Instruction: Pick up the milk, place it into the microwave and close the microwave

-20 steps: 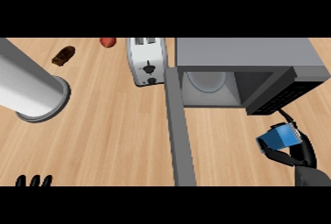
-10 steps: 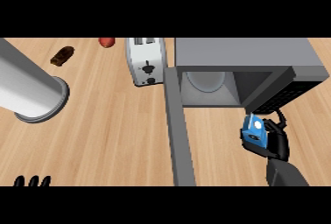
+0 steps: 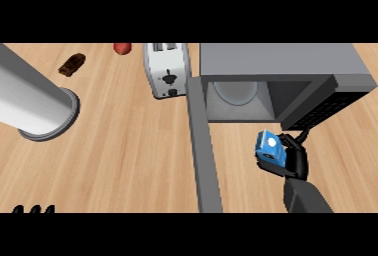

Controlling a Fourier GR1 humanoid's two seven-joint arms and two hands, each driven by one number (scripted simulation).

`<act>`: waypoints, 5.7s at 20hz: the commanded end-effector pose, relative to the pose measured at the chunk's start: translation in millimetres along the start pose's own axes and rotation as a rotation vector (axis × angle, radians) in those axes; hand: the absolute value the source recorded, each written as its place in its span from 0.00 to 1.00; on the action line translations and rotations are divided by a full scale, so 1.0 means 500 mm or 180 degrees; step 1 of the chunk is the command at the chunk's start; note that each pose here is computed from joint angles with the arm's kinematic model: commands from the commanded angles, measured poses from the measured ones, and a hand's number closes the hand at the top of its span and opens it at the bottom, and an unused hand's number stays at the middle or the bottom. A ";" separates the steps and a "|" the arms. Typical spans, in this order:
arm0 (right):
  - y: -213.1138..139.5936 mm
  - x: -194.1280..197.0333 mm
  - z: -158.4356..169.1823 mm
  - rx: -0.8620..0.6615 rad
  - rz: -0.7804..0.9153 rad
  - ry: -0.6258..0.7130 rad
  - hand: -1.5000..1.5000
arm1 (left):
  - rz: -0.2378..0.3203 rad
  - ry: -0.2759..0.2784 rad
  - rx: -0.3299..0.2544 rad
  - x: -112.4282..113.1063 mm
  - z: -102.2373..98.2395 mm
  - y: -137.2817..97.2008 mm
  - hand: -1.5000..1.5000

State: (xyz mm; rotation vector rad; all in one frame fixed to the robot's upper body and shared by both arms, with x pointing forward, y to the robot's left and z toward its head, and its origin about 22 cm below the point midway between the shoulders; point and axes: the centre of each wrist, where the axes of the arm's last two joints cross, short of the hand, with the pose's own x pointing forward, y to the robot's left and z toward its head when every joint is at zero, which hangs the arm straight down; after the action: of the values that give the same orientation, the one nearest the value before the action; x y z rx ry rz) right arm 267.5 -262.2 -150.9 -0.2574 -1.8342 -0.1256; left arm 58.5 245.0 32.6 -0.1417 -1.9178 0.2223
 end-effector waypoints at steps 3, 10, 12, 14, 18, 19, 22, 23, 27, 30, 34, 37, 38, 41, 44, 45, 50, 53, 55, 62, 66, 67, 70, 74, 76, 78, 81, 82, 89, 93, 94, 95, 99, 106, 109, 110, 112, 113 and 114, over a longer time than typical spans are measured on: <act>0.006 0.031 -0.051 0.0353 0.0078 -0.0456 1.00 | 0.0016 -0.0024 0.0085 0.003 0.021 -0.011 0.00; -0.005 0.066 -0.064 0.0309 0.0137 -0.0441 1.00 | 0.0011 0.0061 -0.0059 -0.020 0.021 0.008 0.00; -0.016 0.055 -0.005 0.0442 0.0185 -0.0399 1.00 | 0.0109 0.0072 -0.0022 -0.020 0.025 -0.032 0.00; -0.035 0.079 -0.012 0.0446 0.0180 -0.0356 1.00 | 0.0058 0.0048 0.0046 0.002 0.029 -0.004 0.00; 0.019 0.123 0.000 0.0621 -0.0228 -0.0444 1.00 | 0.0000 -0.0003 0.0136 -0.008 0.041 -0.012 0.00; 0.008 0.138 -0.003 0.0745 -0.0416 -0.0443 1.00 | -0.0012 -0.0037 0.0123 0.005 0.042 -0.011 0.00; 0.027 0.187 -0.003 0.0703 -0.0852 -0.0409 1.00 | -0.0056 0.0019 0.0162 0.015 0.033 0.001 0.00; 0.045 0.208 -0.005 0.0741 -0.0906 -0.0423 1.00 | -0.0009 0.0050 0.0218 -0.017 0.034 -0.001 0.00; 0.064 0.239 0.014 0.0573 -0.0739 -0.0393 1.00 | 0.0062 0.0085 0.0147 -0.001 0.084 -0.022 0.00; 0.087 0.284 -0.005 0.0581 -0.0512 -0.0490 1.00 | -0.0008 -0.0012 0.0168 0.022 0.025 -0.032 0.00; 0.131 0.300 -0.055 0.0608 -0.0376 -0.0433 1.00 | -0.0037 0.0018 0.0144 0.007 0.037 0.015 0.00; 0.161 0.327 -0.102 0.0580 -0.0351 -0.0401 1.00 | -0.0015 0.0040 0.0204 0.028 0.045 0.001 0.00; 0.183 0.283 -0.093 0.0597 -0.0222 -0.0335 1.00 | -0.0014 0.0018 0.0142 -0.003 0.072 0.026 0.00; 0.197 0.240 -0.127 0.0498 0.0025 -0.0219 1.00 | -0.0061 0.0038 0.0099 0.015 0.055 0.054 0.00; 0.212 0.232 -0.145 0.0485 0.0174 -0.0129 1.00 | -0.0006 0.0082 0.0141 -0.001 0.037 0.028 0.00; 0.246 0.235 -0.145 0.0394 0.0209 -0.0094 1.00 | 0.0026 0.0018 0.0071 0.005 0.056 0.048 0.00; 0.238 0.191 -0.204 0.0337 0.0068 -0.0004 1.00 | -0.0045 0.0061 0.0095 -0.018 0.049 0.055 0.00; 0.229 0.168 -0.207 0.0277 0.0215 0.0016 1.00 | -0.0031 0.0026 0.0118 0.022 0.044 0.043 0.00; 0.213 0.177 -0.241 0.0299 0.0473 0.0031 1.00 | 0.0004 0.0036 0.0123 -0.001 0.046 0.076 0.00; 0.174 0.173 -0.281 0.0252 0.0885 0.0056 1.00 | 0.0032 0.0072 -0.0024 0.002 0.048 0.070 0.00; 0.158 0.167 -0.282 0.0217 0.1131 -0.0107 1.00 | 0.0041 0.0072 -0.0057 -0.008 0.048 0.063 0.00; 0.151 0.169 -0.288 0.0180 0.1136 -0.0105 1.00 | 0.0078 0.0067 -0.0080 -0.033 0.038 0.054 0.00; 0.157 0.178 -0.300 0.0210 0.1386 -0.0265 1.00 | 0.0023 0.0019 -0.0120 -0.009 0.025 0.061 0.00; 0.158 0.191 -0.315 0.0149 0.1641 -0.0567 1.00 | 0.0074 0.0035 -0.0126 -0.022 0.015 0.053 0.00; 0.151 0.192 -0.318 0.0080 0.1512 -0.0537 1.00 | 0.0072 0.0008 -0.0130 -0.012 0.013 0.062 0.00; 0.127 0.207 -0.341 -0.0068 0.1466 -0.0536 1.00 | 0.0105 0.0049 -0.0134 -0.030 0.030 0.066 0.00; 0.170 0.225 -0.349 -0.0177 0.1258 -0.0625 1.00 | 0.0051 0.0083 -0.0121 -0.022 0.031 0.070 0.00; 0.160 0.234 -0.360 -0.0202 0.1232 -0.0723 1.00 | 0.0065 0.0034 -0.0125 -0.022 0.019 0.068 0.00; 0.161 0.237 -0.365 -0.0648 0.1889 -0.0859 1.00 | 0.0057 0.0130 -0.0199 -0.020 0.019 0.077 0.00; 0.125 0.257 -0.393 -0.0783 0.1956 -0.0919 1.00 | 0.0093 0.0080 -0.0212 -0.033 0.008 0.076 0.00; 0.144 0.253 -0.385 -0.0809 0.1981 -0.0892 1.00 | 0.0127 0.0124 -0.0205 -0.032 0.018 0.065 0.00; 0.144 0.256 -0.387 -0.0834 0.1966 -0.0920 1.00 | 0.0116 0.0090 -0.0241 -0.029 0.008 0.075 0.00; 0.032 0.173 -0.321 -0.1263 0.2826 -0.0074 1.00 | 0.0063 0.0012 -0.0226 -0.030 0.002 0.077 0.00; 0.015 0.139 -0.281 -0.1447 0.3480 0.0102 0.00 | -0.0010 0.0025 -0.0348 -0.029 -0.009 0.082 0.00; 0.119 0.196 -0.335 -0.0367 0.2991 -0.0401 0.00 | 0.0023 0.0134 -0.0349 -0.047 -0.004 0.092 0.00; 0.125 0.202 -0.341 -0.0289 0.2971 -0.0489 0.00 | 0.0005 0.0063 -0.0341 -0.038 -0.014 0.085 0.00; 0.139 0.218 -0.354 -0.0201 0.2892 -0.0486 0.00 | 0.0021 0.0120 -0.0366 -0.046 -0.007 0.091 0.00; 0.150 0.207 -0.339 -0.0043 0.2867 -0.0463 0.00 | -0.0016 0.0091 -0.0293 -0.050 -0.008 0.096 0.00; 0.184 0.211 -0.334 -0.0011 0.2785 -0.0484 0.00 | 0.0026 0.0097 -0.0320 -0.055 -0.016 0.078 0.00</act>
State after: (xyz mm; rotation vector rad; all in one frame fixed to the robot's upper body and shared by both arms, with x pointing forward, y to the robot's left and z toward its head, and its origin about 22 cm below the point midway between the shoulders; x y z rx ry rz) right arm 414.7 -224.5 -12.2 -1.1754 -1.6664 0.4420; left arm 70.5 282.0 3.6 -0.2172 -1.9015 0.1277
